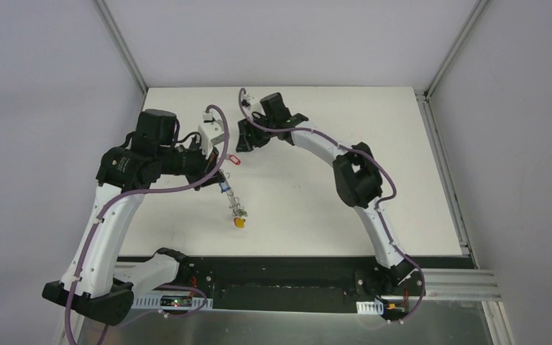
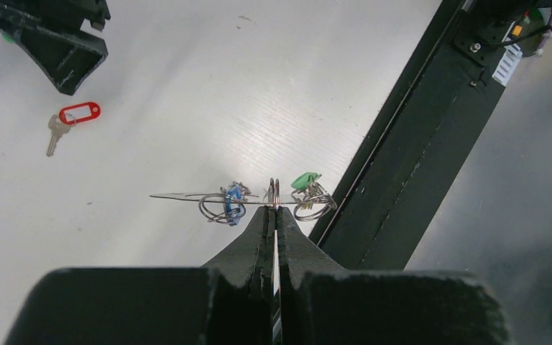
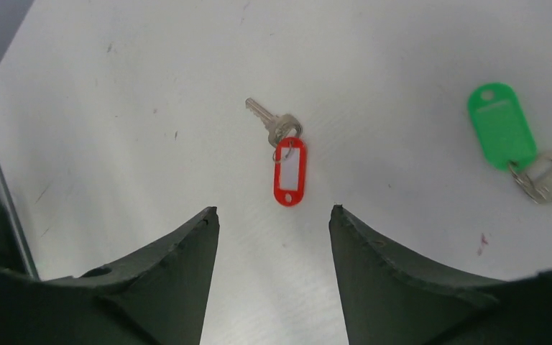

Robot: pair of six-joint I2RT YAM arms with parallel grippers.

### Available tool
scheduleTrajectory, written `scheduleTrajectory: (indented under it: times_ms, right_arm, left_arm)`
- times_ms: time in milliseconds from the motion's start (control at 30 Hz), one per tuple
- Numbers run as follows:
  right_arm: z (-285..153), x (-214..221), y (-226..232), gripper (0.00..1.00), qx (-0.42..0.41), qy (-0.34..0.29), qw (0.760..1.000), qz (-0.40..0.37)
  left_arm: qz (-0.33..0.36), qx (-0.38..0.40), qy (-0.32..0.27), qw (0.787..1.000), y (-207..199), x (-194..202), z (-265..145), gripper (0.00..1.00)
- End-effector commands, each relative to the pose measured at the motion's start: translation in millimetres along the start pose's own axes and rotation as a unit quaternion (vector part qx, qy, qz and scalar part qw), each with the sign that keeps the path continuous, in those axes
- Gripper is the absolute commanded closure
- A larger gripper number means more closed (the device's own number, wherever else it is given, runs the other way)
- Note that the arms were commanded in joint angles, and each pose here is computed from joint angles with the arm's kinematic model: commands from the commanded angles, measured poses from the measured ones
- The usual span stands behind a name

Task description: Put the keys on the keyring

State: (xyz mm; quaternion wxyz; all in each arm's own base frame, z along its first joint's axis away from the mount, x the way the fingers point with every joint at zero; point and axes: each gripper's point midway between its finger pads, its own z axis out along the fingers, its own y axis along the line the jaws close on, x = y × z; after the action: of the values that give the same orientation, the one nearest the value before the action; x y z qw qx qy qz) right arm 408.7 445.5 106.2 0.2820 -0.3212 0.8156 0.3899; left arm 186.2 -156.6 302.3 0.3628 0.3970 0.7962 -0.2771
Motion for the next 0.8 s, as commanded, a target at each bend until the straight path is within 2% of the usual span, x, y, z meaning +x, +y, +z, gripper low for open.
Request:
scheduleTrajectory:
  times_ms: [0,233,500,633,767]
  right_arm:
    - [31,-8,13,0.39,0.027,0.013,0.999,-0.037]
    - [69,1,1,0.40,0.088,0.010,0.992,-0.090]
    - [94,26,-16,0.49,0.127,0.029,0.985,-0.116]
    - [95,34,-21,0.55,0.135,0.038,0.983,-0.118]
    - [88,38,-20,0.70,0.139,0.047,0.982,-0.119]
  left_arm:
    - [0.007,-0.027,-0.006,1.000,5,2,-7,1.00]
    - [0.006,-0.017,-0.020,1.000,-1,2,-6,1.00]
    - [0.009,-0.011,-0.023,1.000,-3,7,-4,1.00]
    - [0.011,-0.009,-0.025,1.000,-4,6,-3,1.00]
    - [0.012,-0.008,-0.028,1.000,-3,2,-4,1.00]
